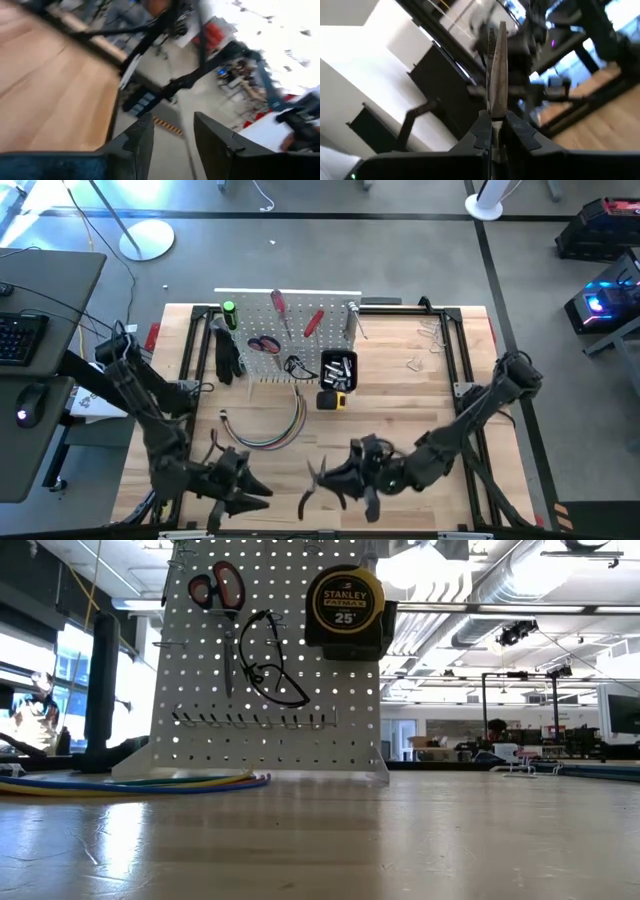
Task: Hang tools onto peg board
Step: Hang the plier on the peg board
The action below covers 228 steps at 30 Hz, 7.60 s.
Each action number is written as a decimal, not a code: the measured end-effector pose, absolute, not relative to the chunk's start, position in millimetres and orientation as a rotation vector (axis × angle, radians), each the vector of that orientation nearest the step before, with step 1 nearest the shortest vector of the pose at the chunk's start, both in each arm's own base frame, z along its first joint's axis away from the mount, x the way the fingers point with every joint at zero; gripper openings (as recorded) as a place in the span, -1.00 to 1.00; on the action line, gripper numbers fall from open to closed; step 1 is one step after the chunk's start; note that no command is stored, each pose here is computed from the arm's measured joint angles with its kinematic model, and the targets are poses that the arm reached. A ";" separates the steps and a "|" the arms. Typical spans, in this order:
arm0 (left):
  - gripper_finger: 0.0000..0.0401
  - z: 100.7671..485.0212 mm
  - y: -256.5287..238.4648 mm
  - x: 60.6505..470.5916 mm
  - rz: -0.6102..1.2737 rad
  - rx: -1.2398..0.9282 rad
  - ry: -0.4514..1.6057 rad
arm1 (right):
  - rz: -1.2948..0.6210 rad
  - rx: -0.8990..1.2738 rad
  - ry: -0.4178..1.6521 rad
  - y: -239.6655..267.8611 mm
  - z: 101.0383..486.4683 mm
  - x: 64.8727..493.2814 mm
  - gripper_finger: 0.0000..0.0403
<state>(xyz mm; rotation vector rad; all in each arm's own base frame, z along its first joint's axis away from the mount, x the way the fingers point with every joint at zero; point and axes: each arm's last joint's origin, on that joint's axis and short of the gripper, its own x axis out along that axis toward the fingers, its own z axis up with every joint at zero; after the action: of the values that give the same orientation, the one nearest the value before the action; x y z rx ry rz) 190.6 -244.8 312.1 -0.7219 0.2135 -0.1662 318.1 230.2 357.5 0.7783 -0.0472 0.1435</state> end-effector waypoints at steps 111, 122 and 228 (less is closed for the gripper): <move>-0.89 362.7 -176.8 315.3 0.083 -0.981 -0.638 | -0.294 0.733 -0.386 220.1 364.2 324.0 -0.02; -0.89 364.6 -176.3 314.6 0.077 -0.976 -0.642 | -0.233 0.717 -0.467 199.5 372.1 335.3 -0.02; -0.09 378.8 -184.3 278.5 -0.305 -0.550 0.306 | 0.416 0.708 0.277 210.7 366.4 301.2 -0.67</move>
<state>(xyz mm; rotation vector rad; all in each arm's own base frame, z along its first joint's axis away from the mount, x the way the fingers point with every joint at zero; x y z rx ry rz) 278.5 -184.3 378.8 -0.5503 0.3063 -0.3047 301.2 210.7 366.4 0.7075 0.2766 0.4157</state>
